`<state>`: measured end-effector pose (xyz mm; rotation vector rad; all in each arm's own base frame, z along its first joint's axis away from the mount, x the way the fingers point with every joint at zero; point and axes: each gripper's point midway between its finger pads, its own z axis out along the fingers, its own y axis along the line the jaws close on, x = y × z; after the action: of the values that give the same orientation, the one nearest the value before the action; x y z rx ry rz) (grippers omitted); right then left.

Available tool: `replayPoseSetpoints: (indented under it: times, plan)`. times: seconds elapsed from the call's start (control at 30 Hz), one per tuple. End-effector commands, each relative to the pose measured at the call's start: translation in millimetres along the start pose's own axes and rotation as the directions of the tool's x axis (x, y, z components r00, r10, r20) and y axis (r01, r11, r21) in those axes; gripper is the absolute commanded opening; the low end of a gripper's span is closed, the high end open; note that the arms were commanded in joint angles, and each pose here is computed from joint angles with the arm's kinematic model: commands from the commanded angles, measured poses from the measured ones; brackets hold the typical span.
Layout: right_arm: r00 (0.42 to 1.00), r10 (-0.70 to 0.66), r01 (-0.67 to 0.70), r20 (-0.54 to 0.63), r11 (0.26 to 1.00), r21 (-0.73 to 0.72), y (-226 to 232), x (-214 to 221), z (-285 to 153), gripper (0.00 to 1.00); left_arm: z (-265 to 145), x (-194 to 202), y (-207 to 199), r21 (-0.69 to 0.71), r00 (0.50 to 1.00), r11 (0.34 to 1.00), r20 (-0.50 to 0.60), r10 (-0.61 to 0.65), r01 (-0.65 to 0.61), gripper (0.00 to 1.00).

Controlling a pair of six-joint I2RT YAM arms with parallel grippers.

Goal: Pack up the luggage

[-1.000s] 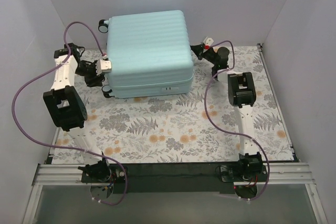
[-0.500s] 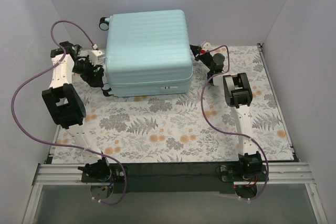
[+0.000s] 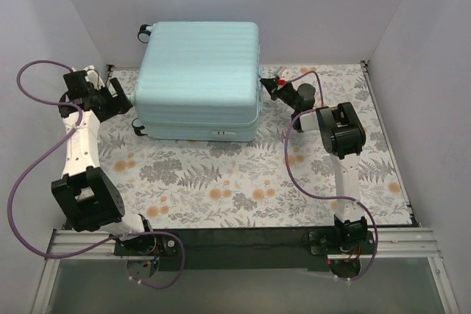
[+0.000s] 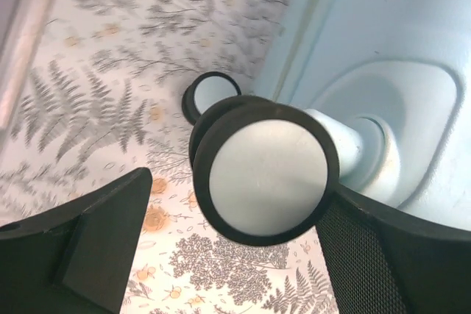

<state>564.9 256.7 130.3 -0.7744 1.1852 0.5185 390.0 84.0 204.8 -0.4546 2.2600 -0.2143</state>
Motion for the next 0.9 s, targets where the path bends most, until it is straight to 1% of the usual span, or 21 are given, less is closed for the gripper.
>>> replayPoseSetpoints:
  times: [0.0, 0.03, 0.13, 0.17, 0.27, 0.3, 0.4, 0.47, 0.53, 0.57, 0.63, 0.73, 0.8, 0.87]
  plan:
    - [0.951, -0.092, 0.179, 0.294, 0.942, -0.285, 101, -94, 17, 0.01, -33, -93, 2, -0.025, 0.906, 0.967, 0.356, -0.229, 0.254, 0.86]
    - [0.951, -0.09, 0.18, 0.295, 0.939, -0.293, 105, -96, 15, 0.01, -35, -87, 1, -0.021, 0.914, 0.963, 0.32, -0.25, 0.27, 0.86]
    - [0.95, -0.074, 0.177, 0.302, 0.928, -0.328, 125, -106, 10, 0.01, -43, -96, -7, 0.055, 0.875, 0.929, 0.319, -0.363, 0.366, 0.86]
    - [0.949, -0.07, 0.179, 0.307, 0.923, -0.341, 133, -109, 9, 0.01, -42, -99, -6, 0.066, 0.854, 0.908, 0.318, -0.411, 0.413, 0.86]
    - [0.949, -0.062, 0.18, 0.308, 0.911, -0.37, 148, -116, -1, 0.01, -41, -120, 7, 0.078, 0.807, 0.879, 0.364, -0.465, 0.471, 0.87]
    - [0.947, -0.068, 0.187, 0.313, 0.91, -0.369, 147, -121, -3, 0.01, -46, -132, 13, 0.093, 0.781, 0.864, 0.388, -0.489, 0.495, 0.87]
    - [0.953, -0.064, 0.18, 0.297, 0.906, -0.382, 151, -121, -9, 0.01, -42, -145, 24, 0.112, 0.734, 0.82, 0.391, -0.556, 0.562, 0.87]
    - [0.953, -0.068, 0.183, 0.295, 0.907, -0.381, 150, -123, -8, 0.01, -44, -152, 16, 0.177, 0.737, 0.822, 0.37, -0.566, 0.542, 0.88]
    - [0.954, -0.071, 0.184, 0.292, 0.907, -0.38, 149, -123, -7, 0.01, -51, -163, 8, 0.227, 0.739, 0.836, 0.391, -0.549, 0.5, 0.88]
    - [0.956, -0.073, 0.182, 0.285, 0.908, -0.377, 148, -122, -4, 0.01, -76, -177, -4, 0.301, 0.752, 0.864, 0.428, -0.501, 0.404, 0.88]
    - [0.955, -0.078, 0.187, 0.288, 0.908, -0.375, 149, -123, -3, 0.01, -87, -186, -8, 0.319, 0.754, 0.879, 0.459, -0.47, 0.354, 0.88]
    - [0.955, -0.084, 0.188, 0.284, 0.914, -0.361, 145, -122, -1, 0.01, -110, -195, -10, 0.325, 0.737, 0.894, 0.512, -0.441, 0.309, 0.88]
    - [0.956, -0.086, 0.187, 0.281, 0.916, -0.354, 143, -122, 1, 0.01, -113, -199, -1, 0.297, 0.726, 0.904, 0.541, -0.424, 0.307, 0.88]
    - [0.956, -0.088, 0.188, 0.279, 0.916, -0.354, 144, -120, 2, 0.01, -106, -198, 6, 0.269, 0.731, 0.914, 0.549, -0.405, 0.304, 0.88]
